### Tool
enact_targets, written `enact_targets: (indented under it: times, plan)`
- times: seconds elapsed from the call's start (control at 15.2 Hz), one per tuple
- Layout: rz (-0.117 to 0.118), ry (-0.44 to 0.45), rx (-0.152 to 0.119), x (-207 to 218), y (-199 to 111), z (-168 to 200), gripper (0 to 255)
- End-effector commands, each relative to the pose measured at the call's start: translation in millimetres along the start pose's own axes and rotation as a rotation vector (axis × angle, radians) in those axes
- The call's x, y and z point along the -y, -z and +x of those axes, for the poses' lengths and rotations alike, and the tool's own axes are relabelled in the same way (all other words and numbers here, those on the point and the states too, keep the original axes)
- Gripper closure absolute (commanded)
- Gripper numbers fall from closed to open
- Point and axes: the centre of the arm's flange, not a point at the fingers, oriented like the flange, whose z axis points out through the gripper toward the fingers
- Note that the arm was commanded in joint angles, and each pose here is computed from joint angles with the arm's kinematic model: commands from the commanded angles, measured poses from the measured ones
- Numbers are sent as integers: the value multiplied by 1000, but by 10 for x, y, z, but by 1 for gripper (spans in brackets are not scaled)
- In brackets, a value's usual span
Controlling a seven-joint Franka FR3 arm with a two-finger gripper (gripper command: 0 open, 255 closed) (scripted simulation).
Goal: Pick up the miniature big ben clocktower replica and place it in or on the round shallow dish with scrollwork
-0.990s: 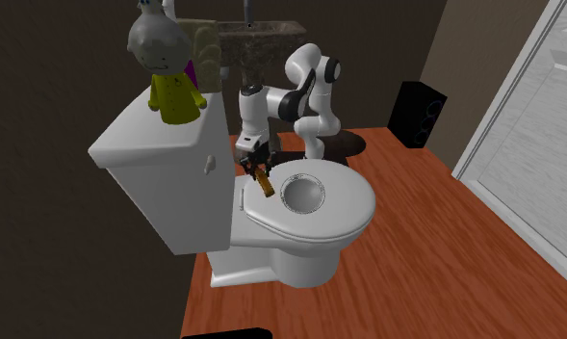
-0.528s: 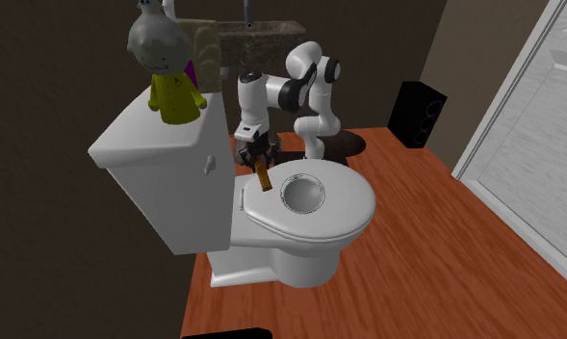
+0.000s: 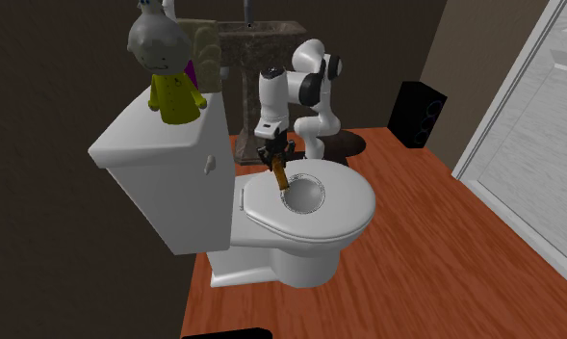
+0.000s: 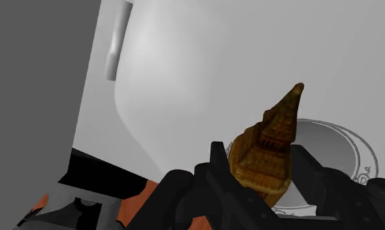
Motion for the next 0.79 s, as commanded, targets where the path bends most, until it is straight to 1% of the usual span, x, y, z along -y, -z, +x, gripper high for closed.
enact_targets:
  times: [0.0, 0.26, 0.73]
  plan:
    - [0, -1, 0, 236, 24, 137, 255]
    - [0, -1, 0, 750, 38, 421, 255]
    - [0, -1, 0, 740, -331, 424, 255]
